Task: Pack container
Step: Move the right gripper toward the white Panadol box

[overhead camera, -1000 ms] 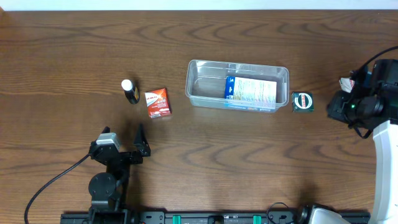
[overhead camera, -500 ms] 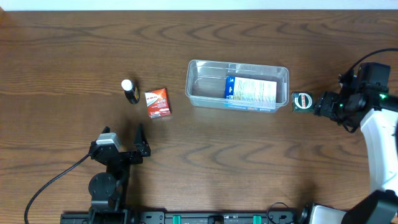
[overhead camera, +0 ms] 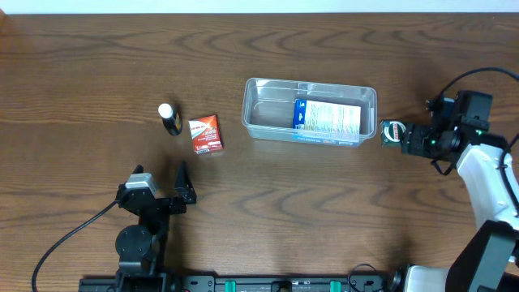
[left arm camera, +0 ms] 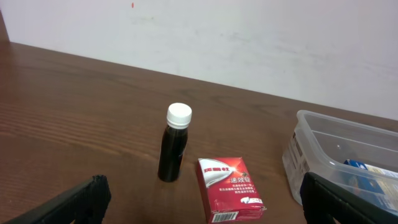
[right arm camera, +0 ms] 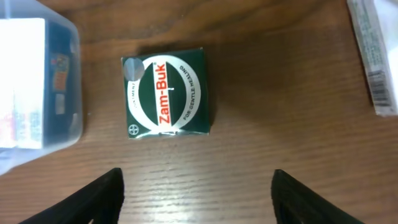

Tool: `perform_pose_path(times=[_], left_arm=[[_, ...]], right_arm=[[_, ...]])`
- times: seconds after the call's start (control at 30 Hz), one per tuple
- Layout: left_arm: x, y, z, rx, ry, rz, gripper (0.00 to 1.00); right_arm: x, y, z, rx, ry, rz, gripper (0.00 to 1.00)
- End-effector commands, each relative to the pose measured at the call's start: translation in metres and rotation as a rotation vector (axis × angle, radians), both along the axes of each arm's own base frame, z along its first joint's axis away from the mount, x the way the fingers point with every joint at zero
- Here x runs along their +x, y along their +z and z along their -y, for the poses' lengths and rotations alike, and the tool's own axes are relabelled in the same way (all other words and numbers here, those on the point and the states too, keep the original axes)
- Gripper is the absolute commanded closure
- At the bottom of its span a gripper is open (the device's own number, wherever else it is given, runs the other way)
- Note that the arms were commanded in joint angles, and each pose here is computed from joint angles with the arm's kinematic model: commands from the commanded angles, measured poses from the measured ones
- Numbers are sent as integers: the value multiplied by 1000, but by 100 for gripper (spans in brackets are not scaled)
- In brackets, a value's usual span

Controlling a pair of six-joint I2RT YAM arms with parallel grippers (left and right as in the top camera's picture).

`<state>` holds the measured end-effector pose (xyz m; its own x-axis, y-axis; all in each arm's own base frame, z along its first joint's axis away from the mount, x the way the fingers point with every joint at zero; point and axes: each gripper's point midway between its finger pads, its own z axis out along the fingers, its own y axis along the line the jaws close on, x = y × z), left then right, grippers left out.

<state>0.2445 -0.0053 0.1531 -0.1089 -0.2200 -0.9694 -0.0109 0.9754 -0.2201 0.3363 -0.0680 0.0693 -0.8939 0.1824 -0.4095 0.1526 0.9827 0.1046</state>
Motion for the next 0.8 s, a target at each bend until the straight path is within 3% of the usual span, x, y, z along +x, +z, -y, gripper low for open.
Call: perform_pose_path(times=[0.0,0.6,0.77], left_arm=[[-1,-17,0,12,0,-48,2],[-1,-17,0,11,0,-48,2],[-1,-17,0,11,1,-48,2]], right_arm=[[1,-3,-1,-9,40,6,24],[3,-2,1,-18,38,16,16],[4,1,34,-176,-43,14,14]])
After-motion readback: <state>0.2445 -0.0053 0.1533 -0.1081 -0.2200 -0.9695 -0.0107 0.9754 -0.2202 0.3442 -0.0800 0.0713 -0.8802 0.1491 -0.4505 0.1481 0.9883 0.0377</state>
